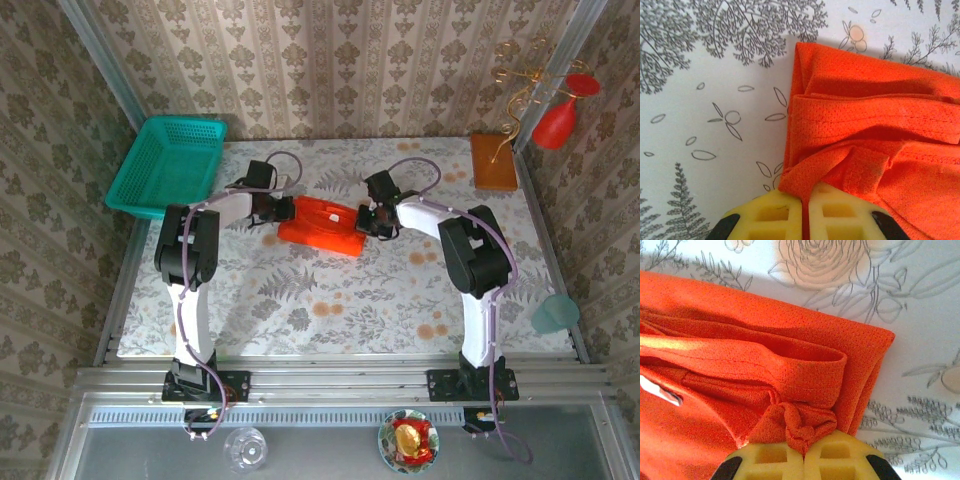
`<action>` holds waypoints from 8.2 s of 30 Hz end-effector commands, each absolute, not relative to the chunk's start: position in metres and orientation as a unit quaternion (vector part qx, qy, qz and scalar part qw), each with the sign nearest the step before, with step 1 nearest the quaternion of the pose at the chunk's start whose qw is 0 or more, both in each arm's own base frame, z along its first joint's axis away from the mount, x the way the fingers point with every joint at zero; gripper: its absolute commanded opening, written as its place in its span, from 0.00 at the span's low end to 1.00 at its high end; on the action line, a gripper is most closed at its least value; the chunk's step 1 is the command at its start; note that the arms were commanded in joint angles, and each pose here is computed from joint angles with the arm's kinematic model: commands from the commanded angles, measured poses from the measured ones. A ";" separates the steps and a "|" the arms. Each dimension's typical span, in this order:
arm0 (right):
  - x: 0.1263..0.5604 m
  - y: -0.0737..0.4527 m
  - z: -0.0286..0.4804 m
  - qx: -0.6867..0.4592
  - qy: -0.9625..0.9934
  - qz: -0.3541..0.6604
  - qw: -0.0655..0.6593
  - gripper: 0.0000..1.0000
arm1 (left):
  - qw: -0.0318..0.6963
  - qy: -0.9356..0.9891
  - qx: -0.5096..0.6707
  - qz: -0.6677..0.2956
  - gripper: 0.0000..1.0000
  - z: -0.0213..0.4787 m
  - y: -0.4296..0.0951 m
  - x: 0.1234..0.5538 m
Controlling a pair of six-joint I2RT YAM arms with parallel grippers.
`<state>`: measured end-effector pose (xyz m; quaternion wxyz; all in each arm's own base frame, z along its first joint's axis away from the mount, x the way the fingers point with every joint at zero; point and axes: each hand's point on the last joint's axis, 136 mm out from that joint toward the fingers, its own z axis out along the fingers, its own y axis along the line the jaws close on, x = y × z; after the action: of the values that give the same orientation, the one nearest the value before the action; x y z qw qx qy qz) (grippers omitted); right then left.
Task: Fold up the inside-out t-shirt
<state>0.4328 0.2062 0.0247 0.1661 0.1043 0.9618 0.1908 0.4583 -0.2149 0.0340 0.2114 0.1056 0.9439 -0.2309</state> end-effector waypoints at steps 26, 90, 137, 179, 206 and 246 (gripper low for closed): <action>0.288 0.255 0.097 -0.153 0.971 0.156 0.093 0.34 | 0.249 0.908 0.217 -0.258 0.37 0.118 -0.240 0.378; 0.340 0.299 0.103 -0.301 0.939 0.077 0.147 0.00 | -0.091 0.850 0.298 -0.424 0.00 0.017 -0.315 0.325; 0.263 0.168 0.059 0.087 0.983 0.129 0.095 0.49 | 0.016 0.929 0.279 -0.244 0.44 0.060 -0.241 0.332; 0.345 0.169 0.054 0.063 0.980 0.140 0.126 0.11 | 0.120 0.956 0.144 -0.227 0.00 0.080 -0.198 0.355; 0.305 0.205 0.050 0.088 0.955 0.278 0.051 0.44 | 0.032 0.964 0.245 -0.095 0.00 0.011 -0.251 0.303; 0.316 0.179 0.034 0.086 0.985 0.140 0.051 0.38 | 0.024 0.965 0.242 -0.099 0.00 0.009 -0.250 0.298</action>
<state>0.3161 0.1823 0.0412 0.0618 0.0909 0.9797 0.1677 0.3056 -0.2693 0.0269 0.0548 0.2428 0.9588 -0.1370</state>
